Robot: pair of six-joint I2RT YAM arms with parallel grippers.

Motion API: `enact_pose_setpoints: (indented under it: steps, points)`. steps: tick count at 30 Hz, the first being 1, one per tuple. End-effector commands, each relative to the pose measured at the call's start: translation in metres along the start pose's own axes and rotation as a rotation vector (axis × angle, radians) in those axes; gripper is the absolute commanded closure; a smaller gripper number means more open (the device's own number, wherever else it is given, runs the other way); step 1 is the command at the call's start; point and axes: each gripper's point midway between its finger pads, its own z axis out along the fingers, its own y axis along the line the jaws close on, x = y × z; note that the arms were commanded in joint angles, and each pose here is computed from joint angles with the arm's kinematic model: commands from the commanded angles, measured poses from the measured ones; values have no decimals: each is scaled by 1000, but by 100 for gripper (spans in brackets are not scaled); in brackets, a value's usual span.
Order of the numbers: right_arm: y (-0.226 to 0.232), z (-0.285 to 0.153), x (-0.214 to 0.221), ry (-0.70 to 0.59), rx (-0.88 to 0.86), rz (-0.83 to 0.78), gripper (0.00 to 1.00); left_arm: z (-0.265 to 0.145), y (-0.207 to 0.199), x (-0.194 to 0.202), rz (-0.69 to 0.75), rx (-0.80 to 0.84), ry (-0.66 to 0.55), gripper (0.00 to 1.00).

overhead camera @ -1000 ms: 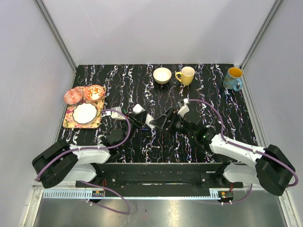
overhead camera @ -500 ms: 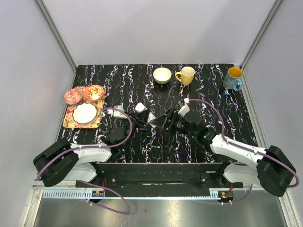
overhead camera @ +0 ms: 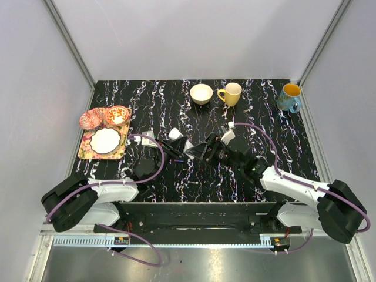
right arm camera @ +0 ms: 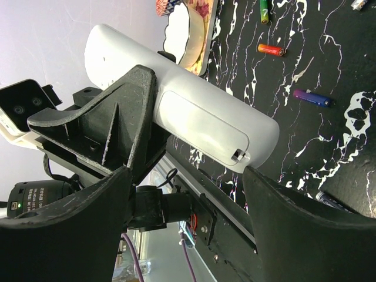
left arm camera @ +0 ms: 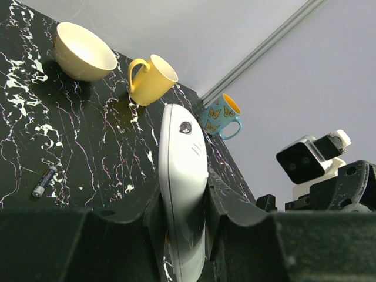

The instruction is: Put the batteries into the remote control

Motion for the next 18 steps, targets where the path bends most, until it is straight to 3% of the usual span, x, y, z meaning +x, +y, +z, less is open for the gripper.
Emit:
enact_pose_setpoints:
  steps: [1, 18]
  points:
    - [25, 0, -23, -72, -64, -32, 18, 0, -27, -16, -50, 85, -47, 100]
    - [25, 0, -33, -98, -61, -38, 18, -2, -25, -10, -61, 89, -32, 100]
